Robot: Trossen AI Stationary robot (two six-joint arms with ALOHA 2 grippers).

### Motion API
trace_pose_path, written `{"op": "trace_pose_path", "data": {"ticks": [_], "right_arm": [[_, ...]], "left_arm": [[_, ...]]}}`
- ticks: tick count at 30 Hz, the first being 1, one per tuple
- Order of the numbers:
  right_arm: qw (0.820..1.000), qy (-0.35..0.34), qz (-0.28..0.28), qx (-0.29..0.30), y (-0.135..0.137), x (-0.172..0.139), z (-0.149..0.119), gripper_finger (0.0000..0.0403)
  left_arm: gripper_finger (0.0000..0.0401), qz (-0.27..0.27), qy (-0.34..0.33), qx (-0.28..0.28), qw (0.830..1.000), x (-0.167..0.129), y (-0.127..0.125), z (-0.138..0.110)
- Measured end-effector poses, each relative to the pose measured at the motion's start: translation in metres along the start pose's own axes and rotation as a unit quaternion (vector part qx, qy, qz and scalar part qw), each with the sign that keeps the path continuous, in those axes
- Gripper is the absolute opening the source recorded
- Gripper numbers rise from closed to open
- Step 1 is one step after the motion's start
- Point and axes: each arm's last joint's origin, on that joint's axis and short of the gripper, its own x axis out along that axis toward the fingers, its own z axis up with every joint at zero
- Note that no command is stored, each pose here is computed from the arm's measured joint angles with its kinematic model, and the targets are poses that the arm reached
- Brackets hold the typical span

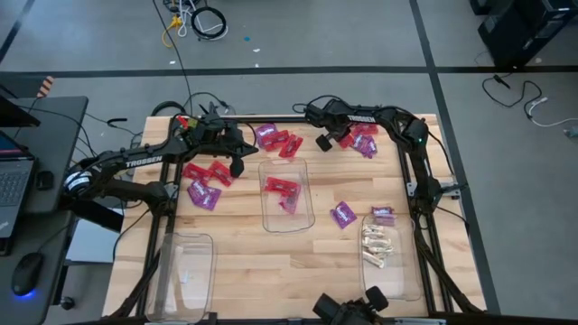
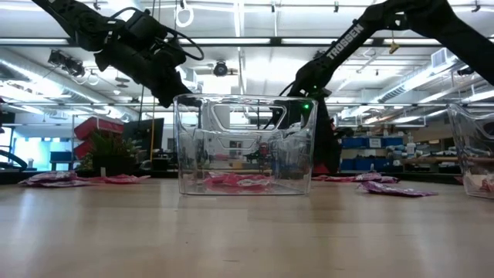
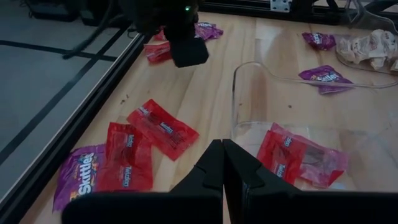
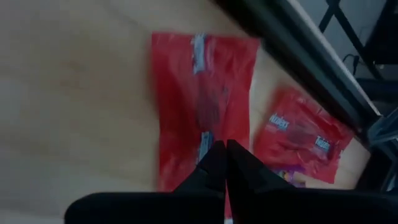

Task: Sort candy
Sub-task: Put the red candy pack into the middle transparent bin

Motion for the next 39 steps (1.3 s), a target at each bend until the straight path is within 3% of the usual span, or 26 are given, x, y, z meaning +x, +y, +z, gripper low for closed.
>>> {"op": "trace_pose_path", "data": {"ticks": [5,11,14,20,27,34,39], "right_arm": [[0.999,0.018,0.025,-0.018,-0.004,-0.014,0.004,0.0000],[0.996,-0.031,0.057,0.067,-0.011,-0.041,0.026,0.0000],[0.985,-0.060,0.118,0.115,-0.010,-0.043,0.037,0.0000],[0.955,-0.146,0.170,0.194,-0.003,-0.045,0.056,0.0002],[0.924,-0.255,0.119,0.259,0.001,-0.057,0.069,0.0002],[0.944,-0.174,0.050,0.275,-0.002,-0.047,0.048,0.0001],[0.949,-0.149,0.009,0.279,0.005,-0.030,0.032,0.0001]], "left_arm": [[0.0000,0.000,0.000,-0.004,1.000,0.000,0.000,0.000],[0.0000,0.004,0.001,-0.007,1.000,0.000,0.000,0.000],[0.0000,0.012,0.002,-0.007,1.000,0.000,0.001,0.000],[0.0000,0.023,0.004,-0.007,1.000,0.000,0.001,0.000],[0.0000,0.022,0.008,-0.004,1.000,0.000,0.001,-0.001],[0.0000,0.021,0.015,0.001,1.000,0.000,0.001,-0.002],[0.0000,0.021,0.016,0.001,1.000,0.000,0.001,-0.003]]}}
